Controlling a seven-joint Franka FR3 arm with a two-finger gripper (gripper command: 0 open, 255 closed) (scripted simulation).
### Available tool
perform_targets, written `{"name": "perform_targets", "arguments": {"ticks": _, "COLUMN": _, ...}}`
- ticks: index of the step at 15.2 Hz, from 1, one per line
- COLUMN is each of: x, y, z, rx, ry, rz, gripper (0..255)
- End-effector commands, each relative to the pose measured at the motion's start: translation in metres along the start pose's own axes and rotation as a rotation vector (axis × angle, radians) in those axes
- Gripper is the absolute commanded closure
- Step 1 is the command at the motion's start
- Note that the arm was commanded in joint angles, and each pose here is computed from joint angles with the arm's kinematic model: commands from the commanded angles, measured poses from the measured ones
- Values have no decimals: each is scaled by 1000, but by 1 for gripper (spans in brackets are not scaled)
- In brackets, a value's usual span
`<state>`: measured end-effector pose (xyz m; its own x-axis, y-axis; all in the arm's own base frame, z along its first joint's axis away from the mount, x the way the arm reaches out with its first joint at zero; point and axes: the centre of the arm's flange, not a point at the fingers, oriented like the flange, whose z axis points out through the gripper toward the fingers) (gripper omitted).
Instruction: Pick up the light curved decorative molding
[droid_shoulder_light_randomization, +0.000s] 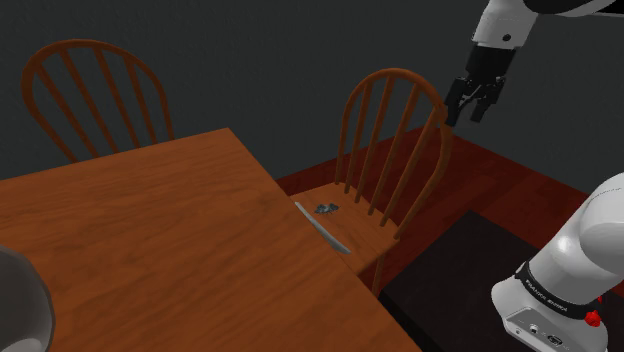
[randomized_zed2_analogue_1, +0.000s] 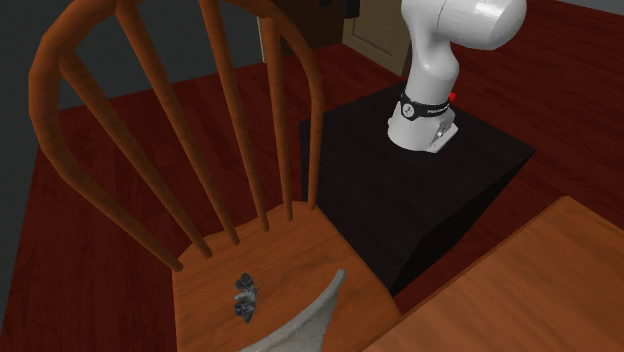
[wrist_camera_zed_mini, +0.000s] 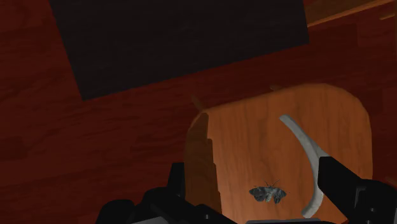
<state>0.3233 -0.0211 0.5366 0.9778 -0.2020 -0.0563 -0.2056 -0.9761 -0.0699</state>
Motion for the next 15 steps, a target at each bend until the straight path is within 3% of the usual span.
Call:
{"name": "perform_targets", "arguments": {"ticks": 1, "x": 0, "y": 0, "z": 0, "rx": 0, "ry": 0, "rz": 0, "gripper": 0}}
{"name": "perform_targets", "arguments": {"ticks": 15, "x": 80, "y": -101, "z": 135, "rx": -35, "ry": 16, "rz": -82, "gripper": 0}}
